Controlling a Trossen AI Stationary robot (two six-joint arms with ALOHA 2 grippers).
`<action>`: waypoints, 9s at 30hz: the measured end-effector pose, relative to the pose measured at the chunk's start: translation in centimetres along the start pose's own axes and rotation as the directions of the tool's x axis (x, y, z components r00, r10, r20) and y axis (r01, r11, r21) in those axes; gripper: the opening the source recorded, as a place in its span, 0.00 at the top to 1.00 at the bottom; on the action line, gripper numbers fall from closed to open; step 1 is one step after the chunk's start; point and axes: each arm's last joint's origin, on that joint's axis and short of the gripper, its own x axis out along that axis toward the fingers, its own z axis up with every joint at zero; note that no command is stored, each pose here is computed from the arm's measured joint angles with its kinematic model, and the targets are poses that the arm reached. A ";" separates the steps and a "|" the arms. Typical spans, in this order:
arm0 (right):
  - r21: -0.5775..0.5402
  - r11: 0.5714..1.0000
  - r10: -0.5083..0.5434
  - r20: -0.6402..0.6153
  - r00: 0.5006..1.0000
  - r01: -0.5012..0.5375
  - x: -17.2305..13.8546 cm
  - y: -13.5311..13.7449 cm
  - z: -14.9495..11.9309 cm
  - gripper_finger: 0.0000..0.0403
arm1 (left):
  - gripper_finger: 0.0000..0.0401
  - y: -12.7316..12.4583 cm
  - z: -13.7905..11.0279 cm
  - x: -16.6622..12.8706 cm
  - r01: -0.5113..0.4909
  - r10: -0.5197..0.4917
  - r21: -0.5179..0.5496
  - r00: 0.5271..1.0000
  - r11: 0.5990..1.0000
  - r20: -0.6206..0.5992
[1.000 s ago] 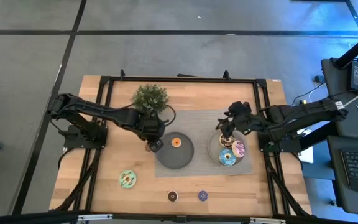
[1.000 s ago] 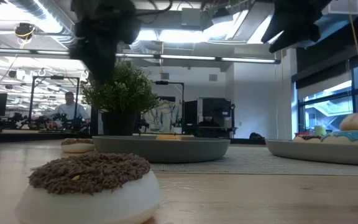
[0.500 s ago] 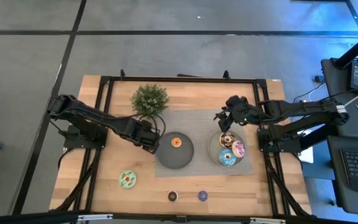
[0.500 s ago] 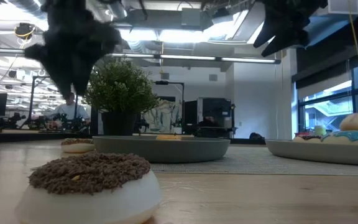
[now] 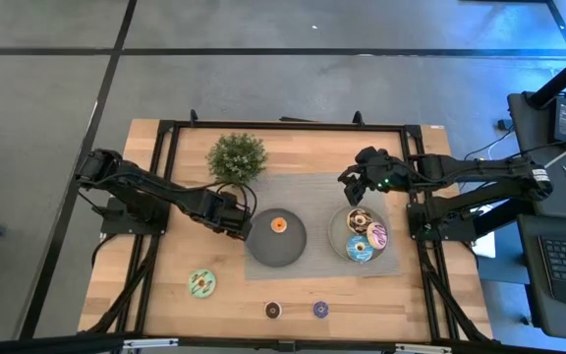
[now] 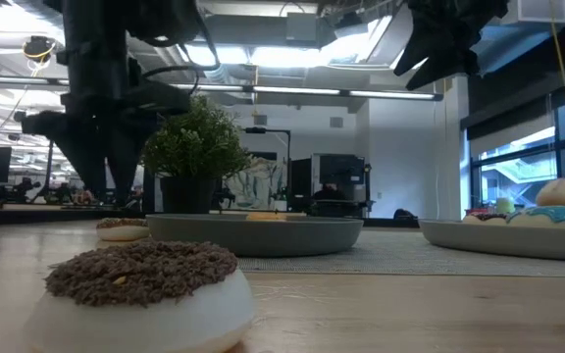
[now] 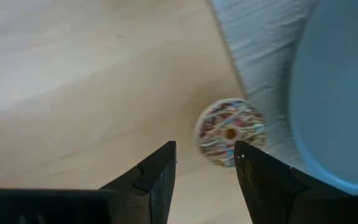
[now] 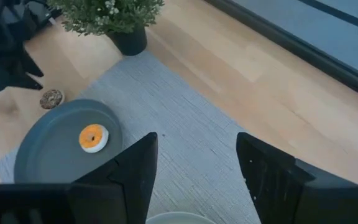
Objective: Pick & Place donuts
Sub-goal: Put the left small brown donut on the dark gray plate, then put the large light blue donut on the light gray plate
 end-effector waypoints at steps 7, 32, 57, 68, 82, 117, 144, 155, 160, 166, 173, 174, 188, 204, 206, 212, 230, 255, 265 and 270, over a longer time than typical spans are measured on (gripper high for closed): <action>0.002 1.000 -0.002 0.001 1.000 0.002 0.0 -0.1 0.0 0.45 | 0.63 0.3 -0.2 1.4 0.061 -0.061 -0.018 0.998 0.998 0.008; -0.004 1.000 0.000 -0.004 1.000 0.000 0.0 0.0 0.0 0.45 | 0.81 -0.1 -0.5 3.8 0.008 -0.008 0.007 0.999 1.000 -0.037; -0.022 1.000 0.000 -0.005 1.000 0.000 0.0 -0.1 0.0 0.45 | 0.93 -5.7 3.0 1.9 0.225 -0.241 0.297 0.970 0.928 0.017; -0.021 1.000 -0.001 -0.005 1.000 0.001 0.0 -0.1 0.0 0.45 | 0.93 -6.7 2.7 3.7 0.242 -0.245 0.304 0.969 0.921 -0.026; -0.025 1.000 -0.001 -0.005 1.000 0.001 0.0 -0.1 0.0 0.45 | 0.89 -6.7 2.7 3.7 0.255 -0.249 0.290 0.967 0.923 -0.057; -0.256 0.926 0.293 0.024 0.956 -0.278 4.9 5.2 -4.1 0.45 | 0.61 -6.4 3.5 3.8 0.263 -0.252 0.259 0.965 0.929 -0.076; -0.302 0.819 0.520 0.033 0.854 -0.487 11.2 7.3 -9.9 0.45 | 0.38 -7.1 3.7 3.6 0.321 -0.319 0.236 0.947 0.917 -0.047; -0.375 0.775 0.568 0.063 0.821 -0.508 14.3 8.3 -11.6 0.45 | 0.38 -7.1 3.8 3.6 0.311 -0.316 0.236 0.949 0.920 -0.020; -0.402 0.768 0.564 0.056 0.824 -0.498 14.9 8.5 -12.0 0.45 | 0.38 -7.1 3.8 3.6 0.311 -0.316 0.237 0.949 0.920 -0.020; -0.464 0.745 0.566 0.062 0.822 -0.479 16.0 9.8 -11.5 0.45 | 0.38 -7.1 3.8 3.6 0.310 -0.315 0.238 0.949 0.920 -0.019; -0.463 0.740 0.569 0.042 0.821 -0.489 17.6 11.2 -11.4 0.45 | 0.38 -7.1 3.8 3.6 0.310 -0.315 0.238 0.949 0.920 -0.019; -0.463 0.739 0.570 0.040 0.821 -0.490 17.8 11.3 -11.5 0.45 | 0.38 -7.1 3.8 3.6 0.310 -0.315 0.238 0.949 0.920 -0.019; -0.455 0.743 0.563 0.027 0.826 -0.492 18.4 11.7 -11.5 0.45 | 0.38 -7.1 3.7 3.6 0.311 -0.315 0.239 0.949 0.920 -0.019; -0.432 0.743 0.569 0.006 0.822 -0.511 18.3 11.4 -11.4 0.45 | 0.38 -6.9 3.6 3.5 0.311 -0.307 0.239 0.950 0.920 -0.055; -0.422 0.752 0.565 0.015 0.825 -0.507 18.0 11.2 -10.7 0.45 | 0.38 -6.9 3.7 3.3 0.306 -0.305 0.240 0.951 0.921 -0.039; -0.394 0.798 0.477 -0.050 0.878 -0.456 15.9 9.1 -8.2 0.45 | 0.38 -6.7 3.6 1.3 0.317 -0.337 0.284 0.941 0.905 0.023; -0.337 0.885 0.282 -0.159 0.946 -0.321 7.9 2.1 -3.6 0.45 | 0.38 -2.3 -3.8 -3.8 0.181 -0.086 0.298 0.949 0.937 -0.305; -0.338 0.903 0.255 -0.078 0.964 -0.266 8.3 0.4 -1.9 0.45 | 0.39 -0.1 -12.8 -1.8 -0.176 0.190 0.073 0.899 0.982 -0.395; -0.336 0.903 0.256 -0.078 0.963 -0.268 8.3 0.4 -1.9 0.45 | 0.46 -0.6 -13.3 1.7 -0.277 0.292 0.092 0.885 0.956 -0.364; -0.336 0.903 0.257 -0.078 0.963 -0.268 8.3 0.4 -1.9 0.45 | 0.54 -1.1 -12.9 2.4 -0.256 0.275 0.100 0.892 0.962 -0.360</action>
